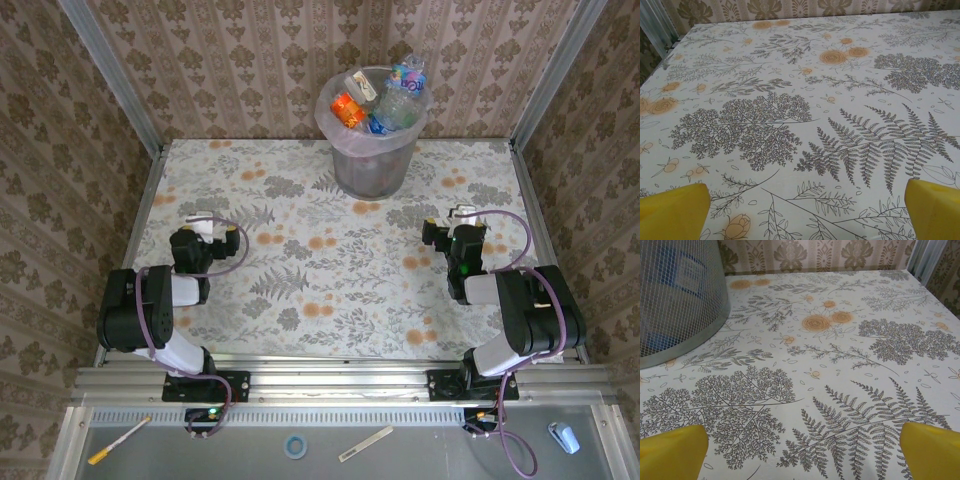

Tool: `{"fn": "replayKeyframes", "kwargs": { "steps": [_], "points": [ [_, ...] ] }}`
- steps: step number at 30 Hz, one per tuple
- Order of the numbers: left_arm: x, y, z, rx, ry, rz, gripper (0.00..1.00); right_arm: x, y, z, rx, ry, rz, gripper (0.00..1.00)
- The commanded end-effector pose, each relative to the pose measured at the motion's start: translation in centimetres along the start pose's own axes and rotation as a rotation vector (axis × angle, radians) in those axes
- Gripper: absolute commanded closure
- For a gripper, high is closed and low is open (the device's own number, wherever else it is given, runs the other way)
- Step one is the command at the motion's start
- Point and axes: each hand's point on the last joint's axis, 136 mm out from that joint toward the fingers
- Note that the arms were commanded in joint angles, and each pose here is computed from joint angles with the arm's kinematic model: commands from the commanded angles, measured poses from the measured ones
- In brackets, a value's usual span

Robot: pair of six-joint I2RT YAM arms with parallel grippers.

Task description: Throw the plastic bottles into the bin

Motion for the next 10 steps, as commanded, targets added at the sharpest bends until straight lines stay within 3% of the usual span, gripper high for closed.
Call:
{"fn": "replayKeyframes", "kwargs": {
  "steps": [1,10],
  "points": [
    [-0.17,1.18,0.26,-0.028,0.001,0.02,0.0,-0.43,0.51,0.16,-0.009,-0.035,0.002,0.0],
    [-0.21,1.16,0.26,-0.028,0.0,0.021,0.0,-0.46,0.47,0.16,-0.009,-0.035,0.005,0.0]
  ]
}}
Point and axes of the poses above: each hand's point on the last joint's axis, 136 mm out from that joint toward the fingers, its own z axis out along the fingers, its own x axis along the line the jaws close on, y = z × x, and after that the axes turned 12 degrees about -z, right-handed
